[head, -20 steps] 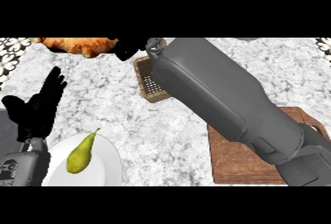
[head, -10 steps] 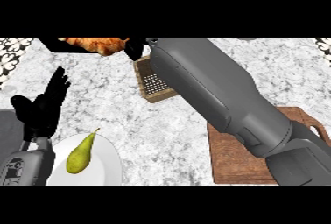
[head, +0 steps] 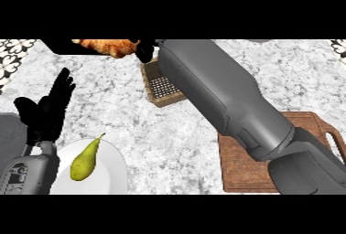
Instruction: Pick the croissant from the cutting board and place it in the basket
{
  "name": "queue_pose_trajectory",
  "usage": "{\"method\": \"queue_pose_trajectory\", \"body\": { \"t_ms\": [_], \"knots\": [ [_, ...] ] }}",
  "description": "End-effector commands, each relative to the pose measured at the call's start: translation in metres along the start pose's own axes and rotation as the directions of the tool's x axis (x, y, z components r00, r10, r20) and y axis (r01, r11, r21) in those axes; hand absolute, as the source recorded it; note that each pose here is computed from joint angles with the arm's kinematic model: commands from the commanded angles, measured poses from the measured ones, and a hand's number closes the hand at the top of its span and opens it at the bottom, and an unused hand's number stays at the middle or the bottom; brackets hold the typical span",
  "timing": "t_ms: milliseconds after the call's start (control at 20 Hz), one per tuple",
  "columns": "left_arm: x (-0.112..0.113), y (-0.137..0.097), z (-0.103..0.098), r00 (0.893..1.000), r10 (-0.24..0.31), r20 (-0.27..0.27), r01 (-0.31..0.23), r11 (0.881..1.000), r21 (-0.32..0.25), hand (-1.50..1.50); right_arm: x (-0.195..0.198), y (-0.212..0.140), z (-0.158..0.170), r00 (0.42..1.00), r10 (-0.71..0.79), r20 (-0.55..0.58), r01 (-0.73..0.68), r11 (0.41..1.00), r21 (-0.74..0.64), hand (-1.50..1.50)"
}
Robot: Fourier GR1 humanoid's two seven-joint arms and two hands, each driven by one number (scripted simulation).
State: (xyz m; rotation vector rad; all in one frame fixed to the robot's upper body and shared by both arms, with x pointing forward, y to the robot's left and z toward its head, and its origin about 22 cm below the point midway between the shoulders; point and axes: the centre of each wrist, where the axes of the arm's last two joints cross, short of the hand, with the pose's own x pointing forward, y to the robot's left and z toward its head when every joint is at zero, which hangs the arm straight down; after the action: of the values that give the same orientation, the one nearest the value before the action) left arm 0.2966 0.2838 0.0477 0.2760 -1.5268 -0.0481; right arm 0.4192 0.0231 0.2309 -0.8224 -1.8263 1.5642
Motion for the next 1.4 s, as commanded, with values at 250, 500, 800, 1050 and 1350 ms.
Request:
{"method": "queue_pose_trajectory", "body": {
  "t_ms": [250,500,800,1050,1350],
  "knots": [
    [-0.001,0.007,0.008,1.0,0.01,-0.002,-0.01,1.0,0.006,0.0,-0.009,0.017,0.0,0.998,0.065,-0.024,-0.064,0.997,0.031,1.5],
    [0.011,0.011,-0.005,1.0,-0.007,-0.009,0.007,1.0,0.006,0.0,-0.021,0.037,0.005,0.995,0.097,0.0,-0.097,0.994,0.044,1.5],
    [0.002,-0.017,0.004,1.0,-0.007,0.0,0.007,1.0,-0.009,0.0,-0.029,0.032,0.002,0.996,0.083,-0.025,-0.08,0.99,0.12,1.5],
    [-0.006,-0.005,0.002,1.0,0.007,0.008,-0.007,1.0,0.01,0.0,-0.043,0.041,0.006,0.996,0.085,-0.025,-0.081,0.985,0.151,1.5],
    [0.01,-0.017,-0.007,1.0,0.017,-0.003,-0.017,0.999,-0.038,0.0,-0.03,0.038,0.004,0.995,0.048,-0.083,-0.028,0.974,0.223,1.5]
  ]
}}
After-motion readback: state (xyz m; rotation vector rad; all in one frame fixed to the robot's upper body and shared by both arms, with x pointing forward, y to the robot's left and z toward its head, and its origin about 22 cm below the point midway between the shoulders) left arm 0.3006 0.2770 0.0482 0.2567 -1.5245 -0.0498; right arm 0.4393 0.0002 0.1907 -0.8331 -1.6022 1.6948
